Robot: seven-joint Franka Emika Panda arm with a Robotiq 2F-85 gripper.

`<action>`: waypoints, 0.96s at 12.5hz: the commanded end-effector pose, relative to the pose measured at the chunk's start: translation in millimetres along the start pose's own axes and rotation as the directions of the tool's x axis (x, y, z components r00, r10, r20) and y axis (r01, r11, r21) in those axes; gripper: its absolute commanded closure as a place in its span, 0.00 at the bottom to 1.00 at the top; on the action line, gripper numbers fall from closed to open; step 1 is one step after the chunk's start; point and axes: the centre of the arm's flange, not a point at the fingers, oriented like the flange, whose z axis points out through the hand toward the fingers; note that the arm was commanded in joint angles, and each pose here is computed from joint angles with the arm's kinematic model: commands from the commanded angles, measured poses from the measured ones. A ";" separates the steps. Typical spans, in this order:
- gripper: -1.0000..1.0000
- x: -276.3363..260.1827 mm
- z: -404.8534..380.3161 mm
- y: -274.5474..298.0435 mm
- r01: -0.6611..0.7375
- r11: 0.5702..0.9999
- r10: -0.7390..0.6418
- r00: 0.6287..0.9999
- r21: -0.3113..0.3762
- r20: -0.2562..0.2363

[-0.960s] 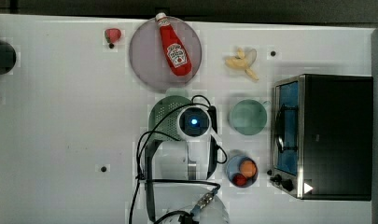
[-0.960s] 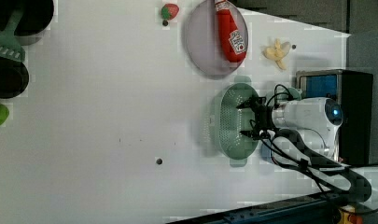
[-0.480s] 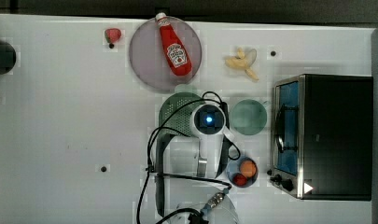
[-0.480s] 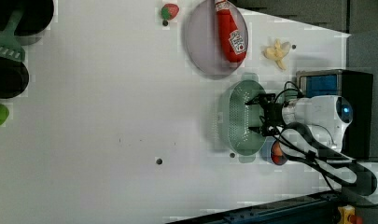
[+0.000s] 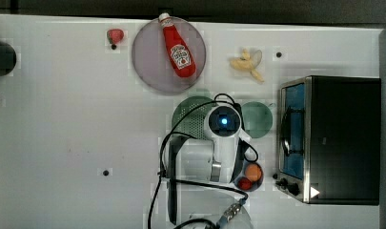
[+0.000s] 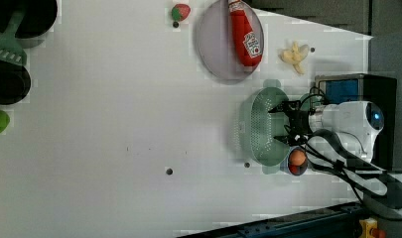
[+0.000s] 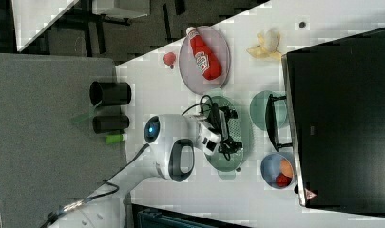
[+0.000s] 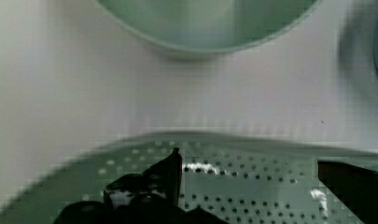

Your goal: Drag strainer left to right.

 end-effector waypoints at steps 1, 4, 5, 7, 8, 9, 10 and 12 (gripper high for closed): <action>0.00 -33.8 -82.1 -16.8 0.142 0.986 -0.143 0.990 0.090 0.003; 0.00 -65.2 -162.5 -10.8 0.361 0.921 -0.359 0.932 0.145 -0.037; 0.00 -72.6 -190.6 -6.0 0.436 0.884 -0.431 0.900 0.171 -0.068; 0.00 -78.8 -241.5 10.8 0.559 0.807 -0.545 0.829 0.192 -0.124; 0.00 -77.3 -264.4 22.3 0.589 0.785 -0.572 0.808 0.195 -0.141; 0.00 -76.5 -286.6 35.2 0.604 0.773 -0.585 0.797 0.196 -0.151; 0.00 -77.3 -308.1 50.4 0.607 0.773 -0.589 0.795 0.187 -0.147; 0.00 -79.3 -354.9 83.7 0.606 0.777 -0.592 0.795 0.168 -0.133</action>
